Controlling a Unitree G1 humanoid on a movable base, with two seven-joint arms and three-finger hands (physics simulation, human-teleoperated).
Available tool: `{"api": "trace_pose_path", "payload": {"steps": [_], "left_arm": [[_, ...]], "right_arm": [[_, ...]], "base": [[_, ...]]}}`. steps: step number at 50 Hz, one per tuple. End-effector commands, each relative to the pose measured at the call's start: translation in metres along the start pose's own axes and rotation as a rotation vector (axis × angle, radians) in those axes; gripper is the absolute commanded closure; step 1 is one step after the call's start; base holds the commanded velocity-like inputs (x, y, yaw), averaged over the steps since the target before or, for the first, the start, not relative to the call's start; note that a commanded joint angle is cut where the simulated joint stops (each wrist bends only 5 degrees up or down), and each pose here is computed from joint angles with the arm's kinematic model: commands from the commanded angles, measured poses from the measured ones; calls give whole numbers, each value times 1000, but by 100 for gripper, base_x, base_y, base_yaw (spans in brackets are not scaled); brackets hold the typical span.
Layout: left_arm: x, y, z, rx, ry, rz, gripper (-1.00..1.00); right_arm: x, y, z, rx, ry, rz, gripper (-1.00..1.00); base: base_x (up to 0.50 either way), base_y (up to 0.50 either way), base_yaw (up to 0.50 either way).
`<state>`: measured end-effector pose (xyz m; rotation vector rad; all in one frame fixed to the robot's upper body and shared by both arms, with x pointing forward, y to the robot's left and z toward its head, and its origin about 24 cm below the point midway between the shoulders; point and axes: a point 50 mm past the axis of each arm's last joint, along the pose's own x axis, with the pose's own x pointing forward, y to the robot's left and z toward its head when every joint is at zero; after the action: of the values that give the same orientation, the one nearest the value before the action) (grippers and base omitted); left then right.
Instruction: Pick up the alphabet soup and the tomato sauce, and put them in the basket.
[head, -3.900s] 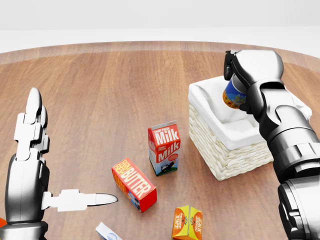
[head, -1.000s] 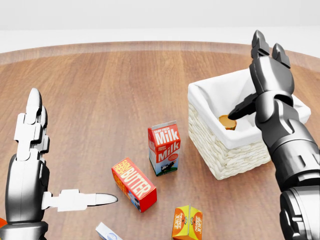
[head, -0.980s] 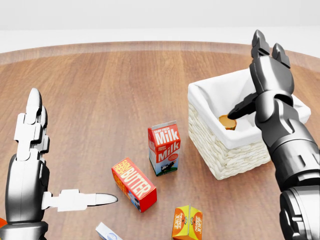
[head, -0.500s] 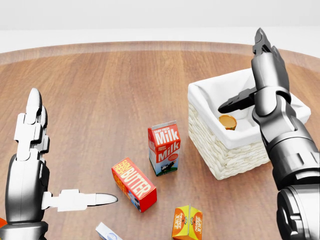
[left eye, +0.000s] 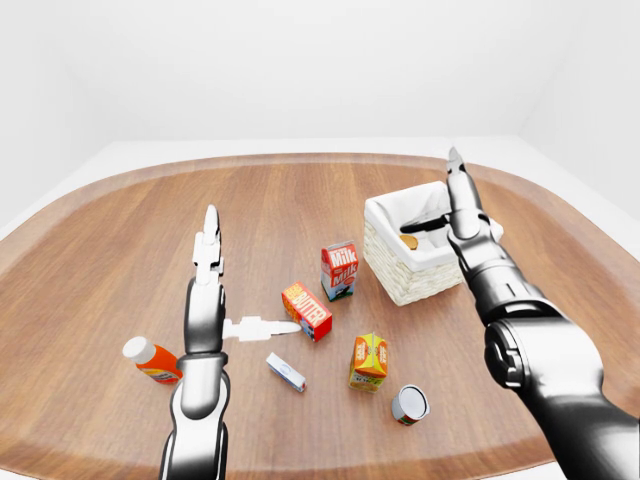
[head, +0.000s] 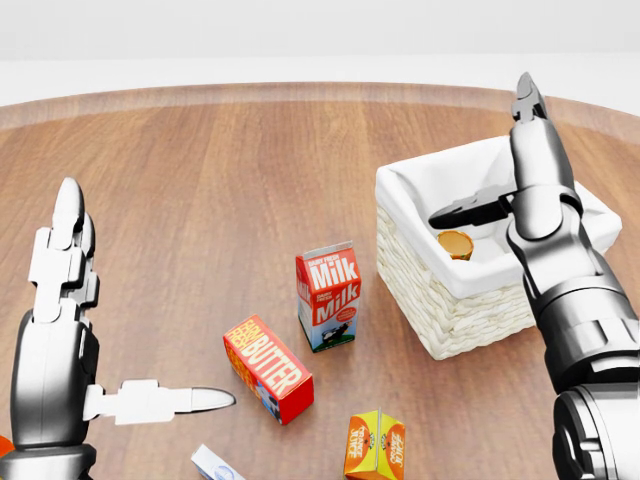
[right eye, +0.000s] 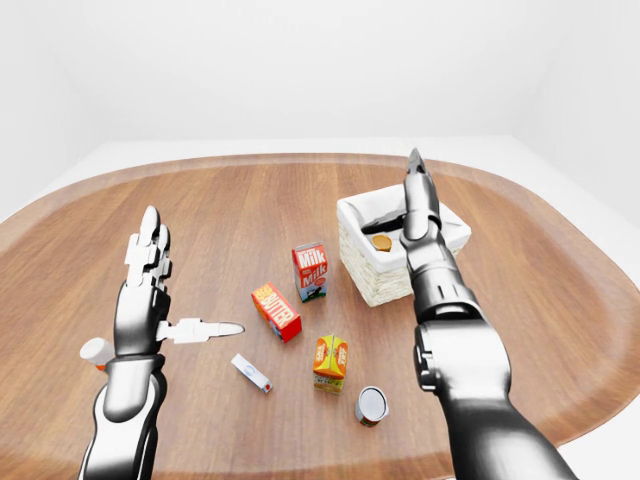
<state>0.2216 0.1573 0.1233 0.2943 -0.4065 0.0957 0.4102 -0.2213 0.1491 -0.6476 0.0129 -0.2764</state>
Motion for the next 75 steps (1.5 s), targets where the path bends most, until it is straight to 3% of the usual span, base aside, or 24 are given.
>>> {"api": "trace_pose_path", "payload": {"steps": [1, 12, 34, 48, 75], "left_arm": [[0, 1, 1, 2, -1, 2, -100], [-1, 1, 1, 2, -2, 2, -100], [0, 1, 2, 3, -10, 4, -100], [0, 1, 1, 4, -5, 5, -100], [0, 1, 1, 4, -5, 4, -100]], "right_arm": [[-3, 0, -7, 66, 7, 10, -100], [-6, 2, -5, 120, -24, 19, -100], [-26, 19, -32, 216, 10, 42, -100], [-49, 7, 19, 340, -297, 49, -100], [-103, -5, 43, 469, -529, 37, -100]], "base": [[0, 0, 0], [0, 0, 0], [0, 0, 0], [0, 0, 0], [0, 0, 0]]}}
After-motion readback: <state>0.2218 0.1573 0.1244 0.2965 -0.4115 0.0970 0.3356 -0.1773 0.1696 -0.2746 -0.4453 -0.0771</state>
